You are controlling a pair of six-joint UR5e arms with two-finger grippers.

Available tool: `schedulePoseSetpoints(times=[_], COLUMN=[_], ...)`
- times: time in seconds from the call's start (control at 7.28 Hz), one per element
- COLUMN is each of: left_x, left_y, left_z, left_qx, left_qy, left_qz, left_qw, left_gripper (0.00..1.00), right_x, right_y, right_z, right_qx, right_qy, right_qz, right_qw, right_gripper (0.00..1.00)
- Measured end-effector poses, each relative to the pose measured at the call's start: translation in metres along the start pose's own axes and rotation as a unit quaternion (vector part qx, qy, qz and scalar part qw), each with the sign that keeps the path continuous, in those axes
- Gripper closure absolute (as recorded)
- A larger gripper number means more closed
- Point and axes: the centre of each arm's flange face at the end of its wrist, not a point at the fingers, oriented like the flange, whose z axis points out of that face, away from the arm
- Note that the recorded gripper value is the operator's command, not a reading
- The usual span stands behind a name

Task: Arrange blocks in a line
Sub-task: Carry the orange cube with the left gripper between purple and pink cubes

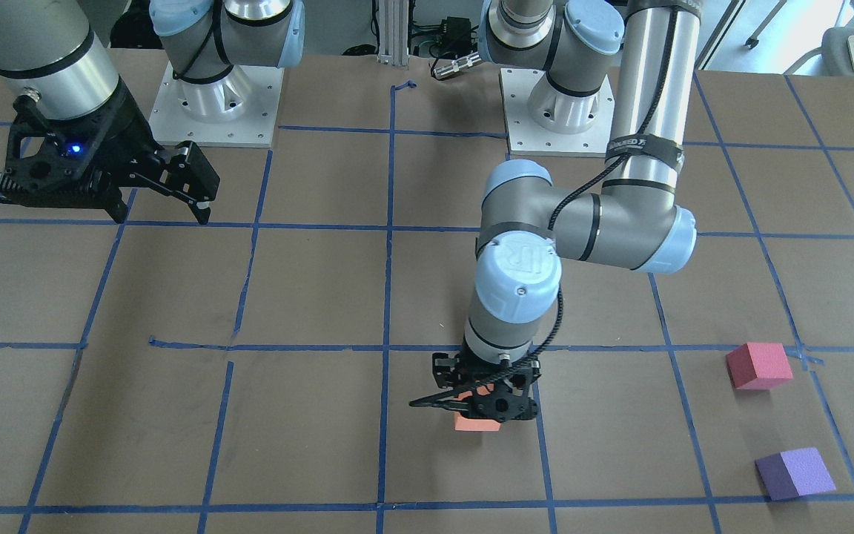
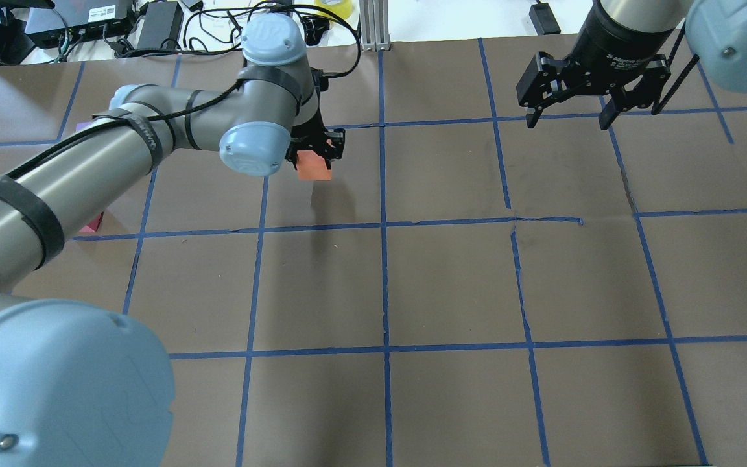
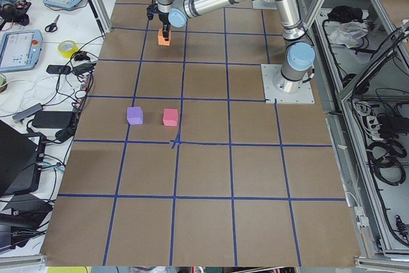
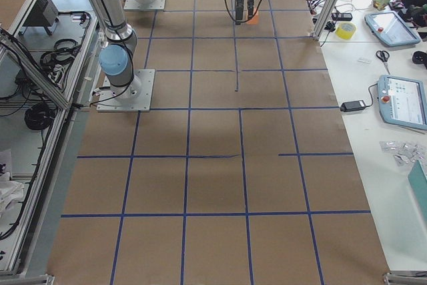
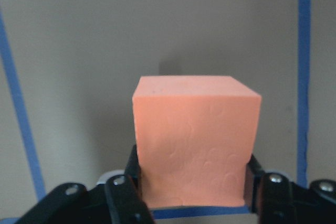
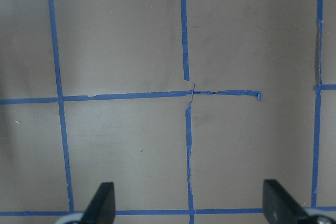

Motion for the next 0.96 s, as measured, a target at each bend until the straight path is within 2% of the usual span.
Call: schedulePoseSetpoints(times=[0.14, 0.27, 0.41, 0.55, 0.96], left_x=[-0.046, -0.092, -0.135, -0.177, -0.266], left_y=[-0.012, -0.019, -0.021, -0.022, -0.019], left_z=[-0.013, -0.021, -0.026, -0.029, -0.031], left_qx=[0.003, -0.004, -0.013, -0.018, -0.029], left_qy=[0.000, -0.002, -0.016, -0.038, -0.056], left_qz=[-0.029, -0.047, -0.060, -0.071, -0.047], left_qw=[0.9996, 0.9989, 0.9980, 0.9966, 0.9969], left_gripper=[0.72, 0.77, 0.78, 0.84, 0.86], right_x=[0.000, 0.000, 0.000, 0.000, 0.000], right_y=[0.000, 0.000, 0.000, 0.000, -0.001], right_z=[0.000, 0.000, 0.001, 0.001, -0.001], right_qx=[0.000, 0.000, -0.001, 0.000, 0.008], right_qy=[0.000, 0.000, 0.000, 0.000, 0.000], right_qz=[0.000, 0.000, 0.000, 0.000, -0.001], right_qw=[1.0000, 1.0000, 1.0000, 1.0000, 1.0000], right_gripper=[0.00, 0.00, 0.00, 0.00, 0.00])
